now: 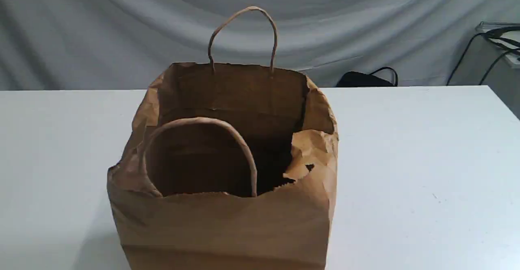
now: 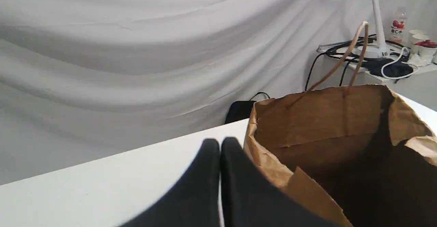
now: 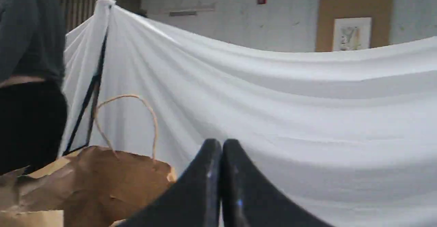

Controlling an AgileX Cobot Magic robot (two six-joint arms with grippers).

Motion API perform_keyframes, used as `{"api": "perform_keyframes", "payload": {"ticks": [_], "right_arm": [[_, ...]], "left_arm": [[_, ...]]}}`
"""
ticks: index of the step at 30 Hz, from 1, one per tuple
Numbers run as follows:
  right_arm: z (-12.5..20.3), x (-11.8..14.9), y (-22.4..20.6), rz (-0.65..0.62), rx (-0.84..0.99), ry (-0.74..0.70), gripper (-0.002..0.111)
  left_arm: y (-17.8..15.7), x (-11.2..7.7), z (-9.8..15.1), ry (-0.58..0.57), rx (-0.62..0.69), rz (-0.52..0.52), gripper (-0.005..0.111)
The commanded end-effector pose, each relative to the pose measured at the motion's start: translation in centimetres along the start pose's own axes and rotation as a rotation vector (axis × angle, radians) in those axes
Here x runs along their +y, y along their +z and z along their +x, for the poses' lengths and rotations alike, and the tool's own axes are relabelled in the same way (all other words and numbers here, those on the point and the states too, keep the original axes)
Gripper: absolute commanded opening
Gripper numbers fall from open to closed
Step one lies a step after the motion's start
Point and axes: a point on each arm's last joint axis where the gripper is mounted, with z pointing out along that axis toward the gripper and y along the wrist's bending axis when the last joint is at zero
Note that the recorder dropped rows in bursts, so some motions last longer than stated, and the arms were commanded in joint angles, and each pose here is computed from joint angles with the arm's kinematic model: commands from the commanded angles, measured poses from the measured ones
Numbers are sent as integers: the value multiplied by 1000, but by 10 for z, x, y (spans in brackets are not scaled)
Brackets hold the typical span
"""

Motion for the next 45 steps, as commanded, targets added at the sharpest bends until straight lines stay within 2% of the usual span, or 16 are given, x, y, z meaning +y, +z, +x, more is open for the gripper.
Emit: {"api": "perform_keyframes", "payload": {"ticks": [1, 12, 20, 24, 31, 37, 45], "right_arm": [[11, -5, -12, 87, -53, 54, 0], [38, -16, -29, 321, 21, 123, 0], [60, -24, -35, 470, 252, 156, 0], [69, -25, -39, 484, 376, 95, 0], [70, -25, -40, 455, 425, -57, 0], [70, -24, -40, 454, 419, -27, 0], [70, -22, -38, 454, 382, 94, 0]], "left_arm": [[-1, 0, 0, -6, -12, -6, 0], [-1, 0, 0, -6, -12, -6, 0], [-1, 0, 0, -6, -12, -6, 0], [-1, 0, 0, -6, -12, -6, 0], [-1, 0, 0, -6, -12, -6, 0], [-1, 0, 0, -6, -12, -6, 0], [-1, 0, 0, -6, -12, -6, 0]]}}
